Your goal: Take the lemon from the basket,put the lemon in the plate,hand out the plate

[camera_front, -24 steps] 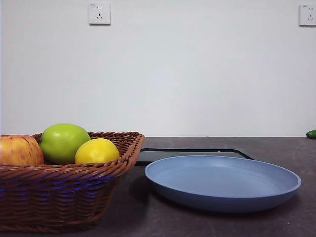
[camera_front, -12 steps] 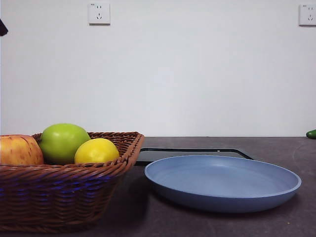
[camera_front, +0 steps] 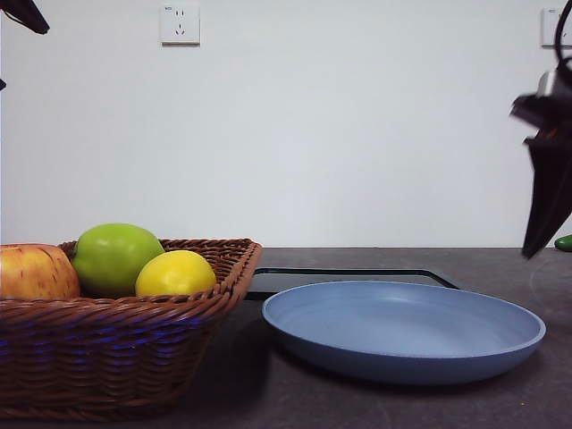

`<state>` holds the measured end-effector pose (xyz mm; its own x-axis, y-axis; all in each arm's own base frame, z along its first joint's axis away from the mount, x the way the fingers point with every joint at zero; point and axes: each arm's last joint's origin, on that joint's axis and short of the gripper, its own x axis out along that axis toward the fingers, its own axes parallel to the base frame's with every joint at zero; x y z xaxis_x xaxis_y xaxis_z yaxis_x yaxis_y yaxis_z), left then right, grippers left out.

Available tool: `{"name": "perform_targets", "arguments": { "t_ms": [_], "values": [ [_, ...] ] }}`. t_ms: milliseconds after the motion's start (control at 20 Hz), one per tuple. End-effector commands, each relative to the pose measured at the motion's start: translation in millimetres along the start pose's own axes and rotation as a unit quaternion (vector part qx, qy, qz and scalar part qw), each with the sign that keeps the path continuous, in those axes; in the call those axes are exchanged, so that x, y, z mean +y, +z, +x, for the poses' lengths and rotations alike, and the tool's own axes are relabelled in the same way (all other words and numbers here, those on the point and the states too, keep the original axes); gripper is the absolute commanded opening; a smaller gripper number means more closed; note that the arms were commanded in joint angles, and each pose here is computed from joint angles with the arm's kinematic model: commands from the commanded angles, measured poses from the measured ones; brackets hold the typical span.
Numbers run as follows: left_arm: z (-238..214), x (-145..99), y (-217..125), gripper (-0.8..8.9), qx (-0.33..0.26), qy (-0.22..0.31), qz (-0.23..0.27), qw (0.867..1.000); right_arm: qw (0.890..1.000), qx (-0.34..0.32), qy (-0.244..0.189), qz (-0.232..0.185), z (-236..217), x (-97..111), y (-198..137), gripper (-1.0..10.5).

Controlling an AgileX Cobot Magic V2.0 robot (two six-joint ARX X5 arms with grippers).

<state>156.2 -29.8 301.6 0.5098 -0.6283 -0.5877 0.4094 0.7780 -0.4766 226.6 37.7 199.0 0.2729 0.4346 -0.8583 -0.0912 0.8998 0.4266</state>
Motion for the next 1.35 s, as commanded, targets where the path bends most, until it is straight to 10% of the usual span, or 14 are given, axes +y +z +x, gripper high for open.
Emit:
{"name": "perform_targets", "arguments": {
  "t_ms": [50,800,1350],
  "values": [
    [-1.5,-2.5,4.8,3.43,-0.007,-0.006,0.004,1.000,1.000,-0.002,0.006,-0.004,11.6,-0.1,9.6,2.6],
    [-1.5,-2.4,4.6,3.43,-0.006,-0.005,-0.010,1.000,0.999,0.033,0.009,0.005,57.3,1.6,17.1,0.0],
    [0.3,-1.7,4.4,3.54,-0.002,0.007,-0.075,0.997,0.999,-0.033,0.018,-0.002,-7.5,13.8,3.9,0.0]
  ]
}}
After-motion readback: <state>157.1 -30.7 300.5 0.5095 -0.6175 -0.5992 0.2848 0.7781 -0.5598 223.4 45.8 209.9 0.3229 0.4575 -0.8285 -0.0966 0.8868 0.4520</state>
